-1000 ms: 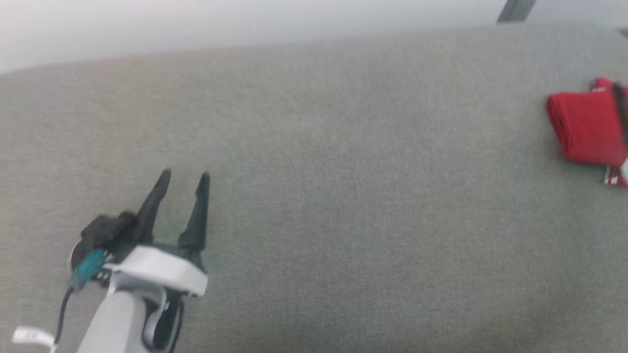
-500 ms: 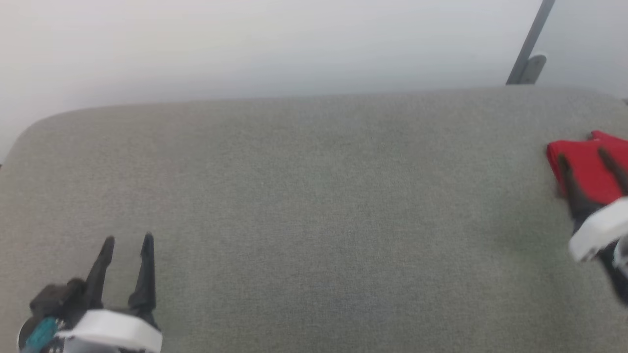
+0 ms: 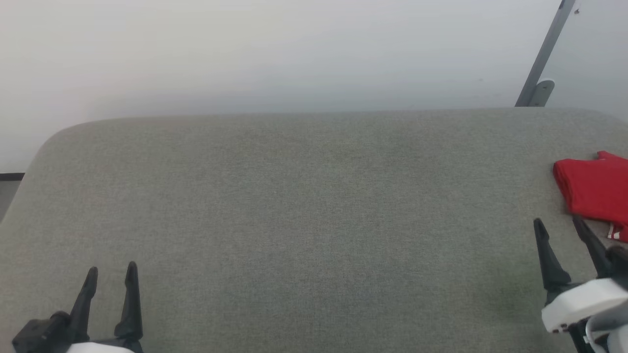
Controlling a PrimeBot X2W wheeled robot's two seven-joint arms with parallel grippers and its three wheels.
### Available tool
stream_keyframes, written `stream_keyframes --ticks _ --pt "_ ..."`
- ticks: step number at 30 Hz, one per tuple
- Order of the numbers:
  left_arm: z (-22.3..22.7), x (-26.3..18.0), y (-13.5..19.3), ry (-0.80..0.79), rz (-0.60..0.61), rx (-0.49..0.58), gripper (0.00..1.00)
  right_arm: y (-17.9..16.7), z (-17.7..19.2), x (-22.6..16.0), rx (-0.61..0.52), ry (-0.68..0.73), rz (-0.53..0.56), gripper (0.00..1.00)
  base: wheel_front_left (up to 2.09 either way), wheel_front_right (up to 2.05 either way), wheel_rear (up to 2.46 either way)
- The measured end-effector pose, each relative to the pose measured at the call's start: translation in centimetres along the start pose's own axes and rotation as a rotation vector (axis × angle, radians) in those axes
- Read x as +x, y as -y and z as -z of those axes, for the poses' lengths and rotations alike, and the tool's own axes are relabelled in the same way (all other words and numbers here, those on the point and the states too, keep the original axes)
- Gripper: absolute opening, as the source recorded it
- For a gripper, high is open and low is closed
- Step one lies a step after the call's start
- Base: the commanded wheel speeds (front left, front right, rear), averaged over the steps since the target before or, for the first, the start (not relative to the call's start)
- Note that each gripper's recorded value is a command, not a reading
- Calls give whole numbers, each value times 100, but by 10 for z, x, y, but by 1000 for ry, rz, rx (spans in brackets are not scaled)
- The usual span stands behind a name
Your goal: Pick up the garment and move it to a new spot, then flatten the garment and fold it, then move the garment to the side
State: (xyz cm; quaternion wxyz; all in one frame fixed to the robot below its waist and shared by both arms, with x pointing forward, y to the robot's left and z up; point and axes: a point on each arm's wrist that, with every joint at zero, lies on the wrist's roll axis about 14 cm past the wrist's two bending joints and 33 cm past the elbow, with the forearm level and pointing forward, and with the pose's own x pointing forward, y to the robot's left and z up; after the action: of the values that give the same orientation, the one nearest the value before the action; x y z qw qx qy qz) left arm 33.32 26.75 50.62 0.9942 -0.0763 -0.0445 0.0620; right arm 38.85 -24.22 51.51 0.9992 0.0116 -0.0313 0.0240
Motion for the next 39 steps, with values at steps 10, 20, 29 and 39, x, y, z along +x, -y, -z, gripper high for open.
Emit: stream_keyframes --ticks 10,20,29,39 --pt "-2 -3 -2 7 -8 -4 100 -3 6 -14 34 -1 25 100 0 0 0" --pt "-1 -2 1 6 -2 -15 100 -2 5 -17 37 5 35 100 0 0 0" --pt "-3 -1 -2 11 -8 -10 100 -3 7 -19 44 1 37 100 0 0 0" --pt "20 -9 0 -57 -27 -43 0 -9 34 -30 79 -80 49 0 0 0 0"
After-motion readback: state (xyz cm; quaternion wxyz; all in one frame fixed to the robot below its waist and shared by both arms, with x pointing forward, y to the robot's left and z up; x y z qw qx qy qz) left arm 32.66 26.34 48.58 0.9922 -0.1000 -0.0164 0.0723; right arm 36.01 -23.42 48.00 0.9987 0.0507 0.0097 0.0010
